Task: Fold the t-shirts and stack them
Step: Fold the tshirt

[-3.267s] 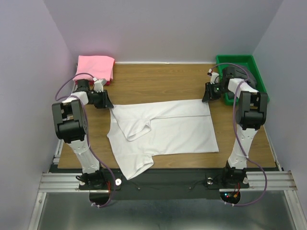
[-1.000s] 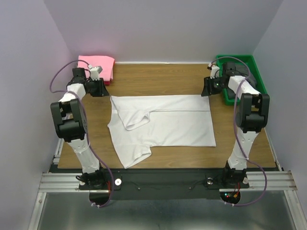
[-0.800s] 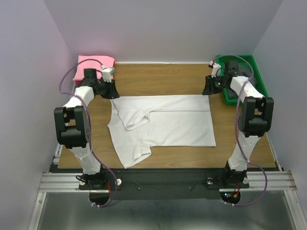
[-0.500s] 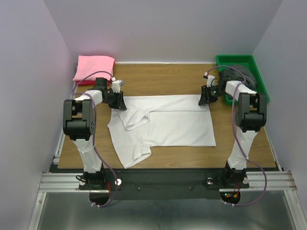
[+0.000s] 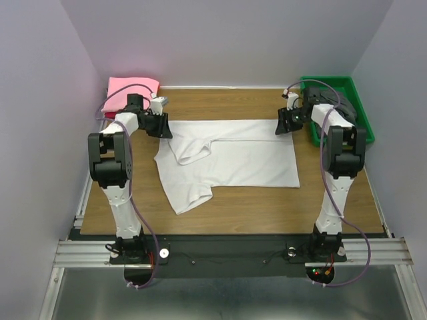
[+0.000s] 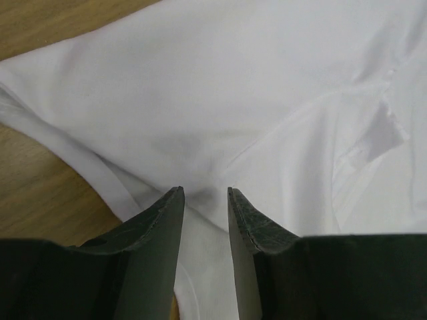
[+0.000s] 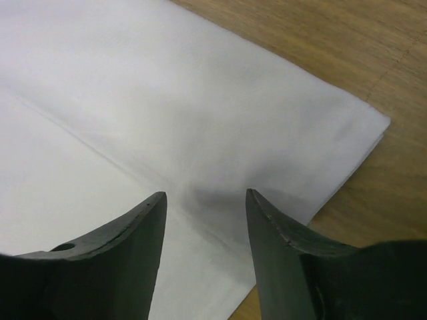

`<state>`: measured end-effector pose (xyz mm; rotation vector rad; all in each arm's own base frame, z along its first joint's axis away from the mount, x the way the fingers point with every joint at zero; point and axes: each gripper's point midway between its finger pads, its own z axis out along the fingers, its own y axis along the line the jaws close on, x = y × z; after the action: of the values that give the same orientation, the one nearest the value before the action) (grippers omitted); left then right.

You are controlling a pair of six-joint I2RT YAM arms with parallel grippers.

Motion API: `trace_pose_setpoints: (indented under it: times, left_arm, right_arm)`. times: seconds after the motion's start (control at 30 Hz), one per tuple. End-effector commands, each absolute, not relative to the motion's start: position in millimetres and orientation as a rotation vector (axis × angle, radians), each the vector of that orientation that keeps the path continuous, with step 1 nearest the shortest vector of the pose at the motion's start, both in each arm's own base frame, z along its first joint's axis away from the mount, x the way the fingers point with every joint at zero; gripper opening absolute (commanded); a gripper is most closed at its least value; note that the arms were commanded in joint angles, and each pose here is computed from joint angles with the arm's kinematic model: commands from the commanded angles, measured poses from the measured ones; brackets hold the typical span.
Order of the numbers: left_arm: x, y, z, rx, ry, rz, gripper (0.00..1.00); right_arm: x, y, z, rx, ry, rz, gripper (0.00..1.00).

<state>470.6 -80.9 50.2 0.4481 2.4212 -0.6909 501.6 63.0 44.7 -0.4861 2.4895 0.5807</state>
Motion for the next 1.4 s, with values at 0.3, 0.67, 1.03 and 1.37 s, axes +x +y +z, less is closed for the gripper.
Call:
trace_pose_setpoints:
  times: [0.3,0.67,1.03,1.37]
  left_arm:
    - [324.8,-74.4,129.3,1.103,2.249,-0.524,0.51]
    - [254.7,-83.9,75.9,1.349,2.257,-0.423,0.50]
    - [239.3,-87.4,53.0,1.516,2.255,-0.378,0.50]
    - [243.1,-87.5,47.5,1.539,2.258,-0.356,0.50]
  right_arm:
    - [336.8,60.1,120.2,-0.975,2.436,0.397,0.64]
    - [258.9,45.6,61.4,-1.168,2.505,0.210,0.54]
    - [264.8,40.8,39.2,-1.199,2.503,0.142,0.53]
    - [267.5,46.0,44.8,-1.247,2.461,0.112,0.51]
